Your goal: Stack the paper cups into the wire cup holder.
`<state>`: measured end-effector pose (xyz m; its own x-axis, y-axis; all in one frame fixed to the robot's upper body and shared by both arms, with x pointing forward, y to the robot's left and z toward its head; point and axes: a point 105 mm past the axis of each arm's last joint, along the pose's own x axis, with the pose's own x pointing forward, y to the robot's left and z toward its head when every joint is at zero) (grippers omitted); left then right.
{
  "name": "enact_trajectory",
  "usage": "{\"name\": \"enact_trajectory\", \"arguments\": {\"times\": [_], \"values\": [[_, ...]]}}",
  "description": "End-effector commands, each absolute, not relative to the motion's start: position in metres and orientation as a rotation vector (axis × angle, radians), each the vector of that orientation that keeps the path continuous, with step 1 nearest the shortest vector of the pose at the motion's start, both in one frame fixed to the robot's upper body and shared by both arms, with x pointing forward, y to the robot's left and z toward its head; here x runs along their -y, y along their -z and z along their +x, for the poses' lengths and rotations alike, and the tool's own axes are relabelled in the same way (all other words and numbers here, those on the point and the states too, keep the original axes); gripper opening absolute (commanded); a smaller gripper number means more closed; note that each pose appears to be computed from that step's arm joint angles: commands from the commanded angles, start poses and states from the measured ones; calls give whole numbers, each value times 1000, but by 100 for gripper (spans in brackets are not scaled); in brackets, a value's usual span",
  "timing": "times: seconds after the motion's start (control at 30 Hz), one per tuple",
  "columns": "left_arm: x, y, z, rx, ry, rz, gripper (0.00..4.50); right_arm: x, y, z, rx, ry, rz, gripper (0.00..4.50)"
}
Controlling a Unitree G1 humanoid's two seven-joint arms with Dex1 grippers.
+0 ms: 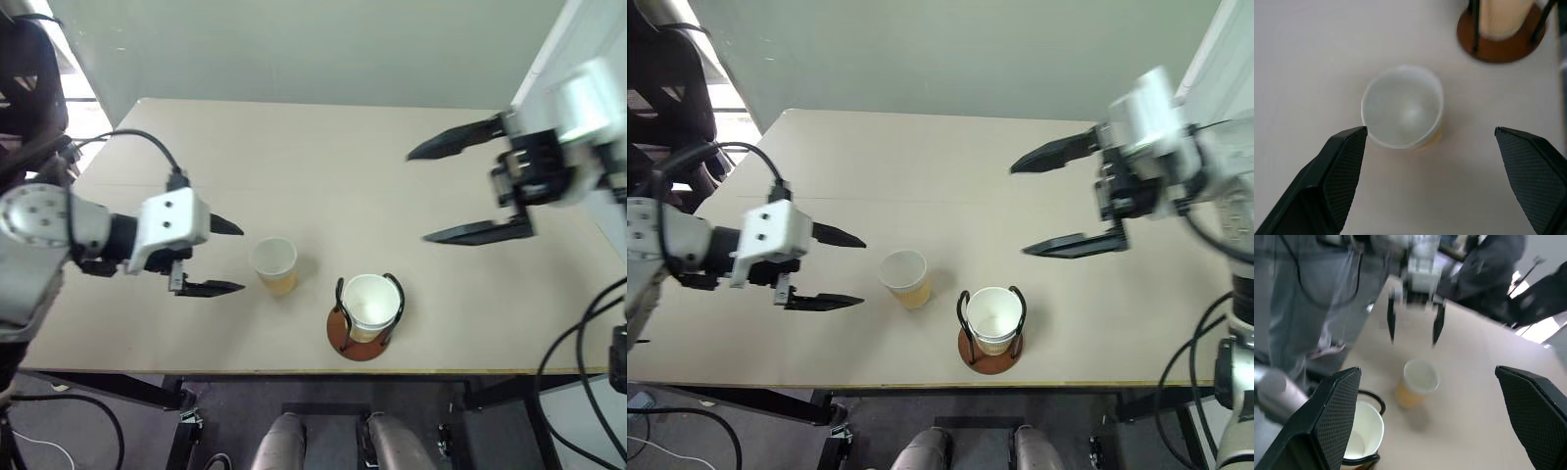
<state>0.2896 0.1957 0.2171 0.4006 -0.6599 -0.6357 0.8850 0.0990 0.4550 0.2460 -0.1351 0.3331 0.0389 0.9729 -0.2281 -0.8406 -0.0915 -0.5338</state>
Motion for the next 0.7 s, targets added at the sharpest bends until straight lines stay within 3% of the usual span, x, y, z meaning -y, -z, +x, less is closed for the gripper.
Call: {"name": "enact_trajectory", "arguments": {"times": [0.03, 0.17, 0.63, 0.7], "values": [[-196, -217, 301, -295, 1172, 987, 449, 157, -328, 232, 222, -1498, -616, 447], [-184, -214, 310, -270, 1244, 996, 449, 167, -302, 228, 106, -1415, -662, 447], [-166, -192, 316, -307, 1410, 1051, 449, 164, -296, 222, 97, -1312, -690, 447], [-164, -187, 320, -314, 1405, 1076, 411, 163, -297, 221, 98, -1308, -694, 450]]}}
